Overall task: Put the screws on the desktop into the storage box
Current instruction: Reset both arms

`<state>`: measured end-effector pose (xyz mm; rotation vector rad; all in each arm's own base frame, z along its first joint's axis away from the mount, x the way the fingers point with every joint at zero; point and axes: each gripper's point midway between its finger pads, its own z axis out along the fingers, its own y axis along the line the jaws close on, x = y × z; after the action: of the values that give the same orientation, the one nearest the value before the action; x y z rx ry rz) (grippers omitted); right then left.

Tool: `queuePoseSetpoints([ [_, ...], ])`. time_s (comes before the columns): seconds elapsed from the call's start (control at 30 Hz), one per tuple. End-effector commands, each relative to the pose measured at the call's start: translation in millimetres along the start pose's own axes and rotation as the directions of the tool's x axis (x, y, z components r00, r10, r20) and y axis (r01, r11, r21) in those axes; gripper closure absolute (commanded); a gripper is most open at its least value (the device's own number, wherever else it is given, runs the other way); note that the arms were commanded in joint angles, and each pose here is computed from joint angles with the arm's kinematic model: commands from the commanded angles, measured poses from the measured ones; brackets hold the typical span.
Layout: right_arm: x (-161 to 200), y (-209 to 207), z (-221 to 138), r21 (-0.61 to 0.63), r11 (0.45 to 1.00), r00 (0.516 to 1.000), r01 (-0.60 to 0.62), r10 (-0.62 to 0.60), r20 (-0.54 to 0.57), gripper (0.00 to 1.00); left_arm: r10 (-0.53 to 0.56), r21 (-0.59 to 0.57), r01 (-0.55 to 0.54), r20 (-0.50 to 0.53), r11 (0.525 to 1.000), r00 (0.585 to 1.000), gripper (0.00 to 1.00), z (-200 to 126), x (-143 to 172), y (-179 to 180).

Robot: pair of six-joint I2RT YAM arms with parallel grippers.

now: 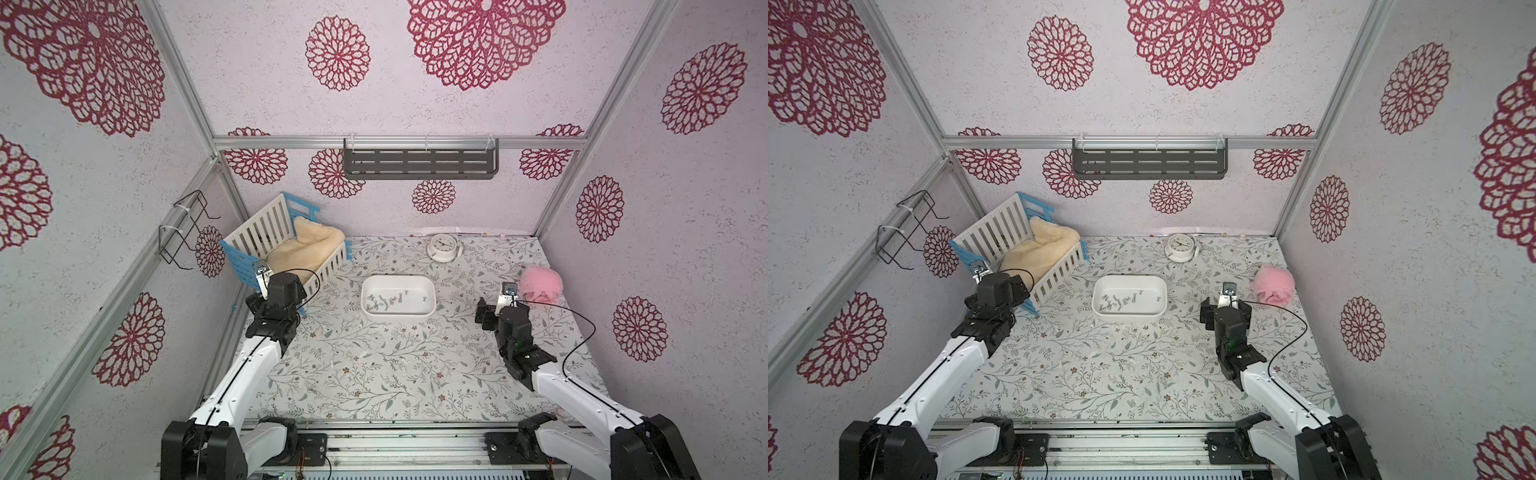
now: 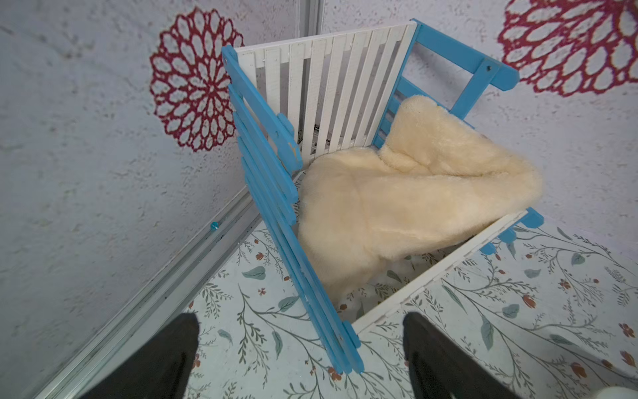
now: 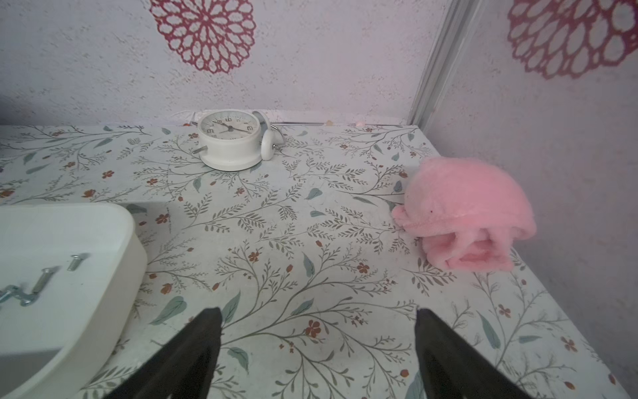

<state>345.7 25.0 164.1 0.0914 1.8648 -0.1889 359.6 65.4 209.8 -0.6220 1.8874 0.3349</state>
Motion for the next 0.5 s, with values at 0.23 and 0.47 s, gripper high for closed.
queuePoseSetpoints([
  [0.23,-13,-46,-3,0.059,0.990,0.935,-0.129,0.101,0.340,0.01,-0.093,0.008,0.093,0.149,0.996,0.985,0.03,38,2,30],
  [0.47,-3,-28,18,-0.005,0.997,0.932,-0.073,0.070,0.355,0.01,-0.059,0.000,0.060,0.166,0.998,0.984,0.03,53,6,33],
])
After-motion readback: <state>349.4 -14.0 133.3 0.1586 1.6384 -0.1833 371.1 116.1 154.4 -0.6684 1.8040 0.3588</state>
